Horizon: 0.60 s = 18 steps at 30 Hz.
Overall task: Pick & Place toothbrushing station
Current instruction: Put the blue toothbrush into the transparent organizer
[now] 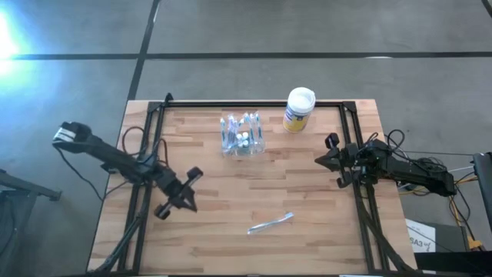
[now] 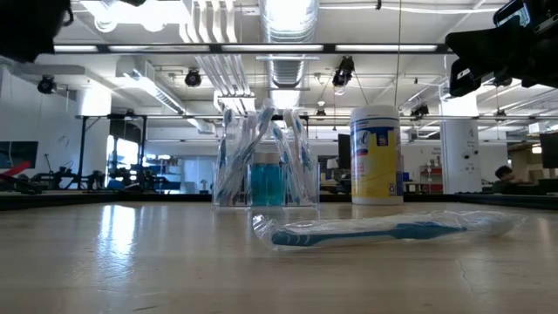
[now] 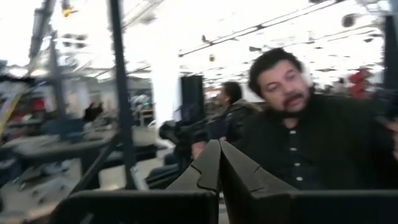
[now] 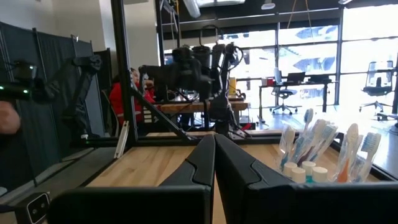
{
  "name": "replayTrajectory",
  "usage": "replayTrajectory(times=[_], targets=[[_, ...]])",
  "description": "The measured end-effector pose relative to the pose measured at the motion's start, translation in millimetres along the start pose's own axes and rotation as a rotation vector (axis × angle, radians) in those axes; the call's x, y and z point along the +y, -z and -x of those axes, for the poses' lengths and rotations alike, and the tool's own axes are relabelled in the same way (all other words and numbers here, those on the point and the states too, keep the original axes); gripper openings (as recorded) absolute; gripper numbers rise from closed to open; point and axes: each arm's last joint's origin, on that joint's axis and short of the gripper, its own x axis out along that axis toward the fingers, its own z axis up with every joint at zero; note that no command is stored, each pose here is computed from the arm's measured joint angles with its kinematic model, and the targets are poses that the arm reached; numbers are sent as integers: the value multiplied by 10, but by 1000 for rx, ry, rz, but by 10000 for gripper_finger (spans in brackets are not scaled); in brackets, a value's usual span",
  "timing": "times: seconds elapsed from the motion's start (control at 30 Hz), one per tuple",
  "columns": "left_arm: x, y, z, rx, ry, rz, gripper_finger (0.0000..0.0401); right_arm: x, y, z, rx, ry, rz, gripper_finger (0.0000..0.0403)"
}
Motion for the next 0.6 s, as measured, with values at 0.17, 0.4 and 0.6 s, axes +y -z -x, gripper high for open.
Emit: replayTrajectory(times=[0.17,0.4,0.6], targets=[[-107,-77,-161,20,68,-25,4,0,0,0,0,0,0,8],[-138,-100,-301,66,47,-13,6,0,0,0,0,0,0,8],[-265,8,-380,114,69,21,4,0,0,0,0,0,0,8]])
